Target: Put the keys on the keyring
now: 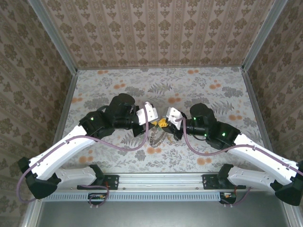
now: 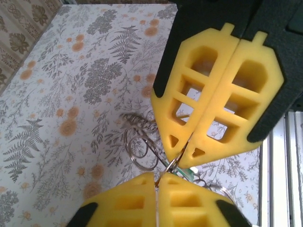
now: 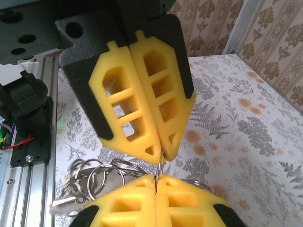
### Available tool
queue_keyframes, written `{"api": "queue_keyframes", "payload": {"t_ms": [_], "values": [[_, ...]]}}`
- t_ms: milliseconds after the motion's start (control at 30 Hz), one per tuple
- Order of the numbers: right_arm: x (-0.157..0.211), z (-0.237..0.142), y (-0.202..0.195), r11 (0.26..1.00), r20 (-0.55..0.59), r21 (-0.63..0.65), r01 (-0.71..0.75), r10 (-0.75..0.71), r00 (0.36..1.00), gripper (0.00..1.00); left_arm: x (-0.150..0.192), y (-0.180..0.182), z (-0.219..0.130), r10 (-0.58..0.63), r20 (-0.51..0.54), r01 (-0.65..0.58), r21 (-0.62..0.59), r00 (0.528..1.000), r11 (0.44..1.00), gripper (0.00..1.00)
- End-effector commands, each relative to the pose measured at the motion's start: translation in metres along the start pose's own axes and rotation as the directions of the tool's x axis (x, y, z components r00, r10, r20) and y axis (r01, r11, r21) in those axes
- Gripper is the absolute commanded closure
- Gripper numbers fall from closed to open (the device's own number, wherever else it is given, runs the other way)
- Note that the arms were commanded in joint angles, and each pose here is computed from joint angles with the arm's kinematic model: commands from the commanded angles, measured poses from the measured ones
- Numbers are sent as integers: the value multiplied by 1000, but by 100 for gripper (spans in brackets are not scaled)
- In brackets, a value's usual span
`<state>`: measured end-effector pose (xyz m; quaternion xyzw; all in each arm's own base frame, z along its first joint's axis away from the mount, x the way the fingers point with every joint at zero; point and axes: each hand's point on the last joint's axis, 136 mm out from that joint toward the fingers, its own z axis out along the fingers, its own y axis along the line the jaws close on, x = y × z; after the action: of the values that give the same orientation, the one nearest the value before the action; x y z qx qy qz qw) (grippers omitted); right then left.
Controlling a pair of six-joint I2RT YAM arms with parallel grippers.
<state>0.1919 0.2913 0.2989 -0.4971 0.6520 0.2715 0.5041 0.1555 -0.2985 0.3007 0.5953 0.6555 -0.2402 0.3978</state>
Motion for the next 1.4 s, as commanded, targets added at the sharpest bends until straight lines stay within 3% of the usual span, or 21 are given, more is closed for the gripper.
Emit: {"api": "queue_keyframes", "payload": {"t_ms": [0, 100, 200, 333, 367, 400, 433, 633, 833, 1000, 1367], "values": [[-34, -7, 10, 998, 95, -51, 45, -40, 995, 100, -11, -3, -2, 17, 32, -18, 23, 999, 1000, 98], [-34, -6, 11, 997, 94, -58, 44, -38, 995, 100, -11, -6, -5, 14, 39, -15, 33, 999, 999, 96], [-33, -5, 14, 996, 90, -77, 42, -35, 995, 100, -12, -6, -7, 12, 43, -13, 32, 999, 999, 78], [-34, -3, 16, 995, 91, -96, 38, -29, 995, 100, -12, -6, -7, 16, 43, -18, 30, 999, 999, 76], [-34, -3, 17, 994, 90, -101, 35, -26, 996, 100, -13, -6, -6, 19, 45, -20, 33, 999, 999, 80], [-35, -4, 17, 994, 92, -101, 35, -25, 995, 100, -14, -6, -5, 22, 44, -24, 41, 999, 999, 98], [-36, -5, 17, 994, 95, -100, 36, -26, 995, 100, -14, -7, -5, 24, 41, -26, 48, 999, 999, 100], [-36, -8, 16, 996, 110, -87, 28, -18, 994, 100, -17, -7, -6, 12, 74, -17, 56, 997, 998, 100], [-28, -6, 15, 997, 106, -78, -3, 12, 994, 77, -36, 0, -31, -62, 263, 48, 56, 963, 997, 100], [-25, -7, 12, 997, 117, -71, -26, 34, 993, 82, -47, -1, -49, -107, 380, 73, 105, 919, 992, 100], [-36, -11, 7, 998, 185, -57, -28, 38, 982, 86, -51, -14, -50, -149, 430, 63, 208, 891, 976, 100]]}}
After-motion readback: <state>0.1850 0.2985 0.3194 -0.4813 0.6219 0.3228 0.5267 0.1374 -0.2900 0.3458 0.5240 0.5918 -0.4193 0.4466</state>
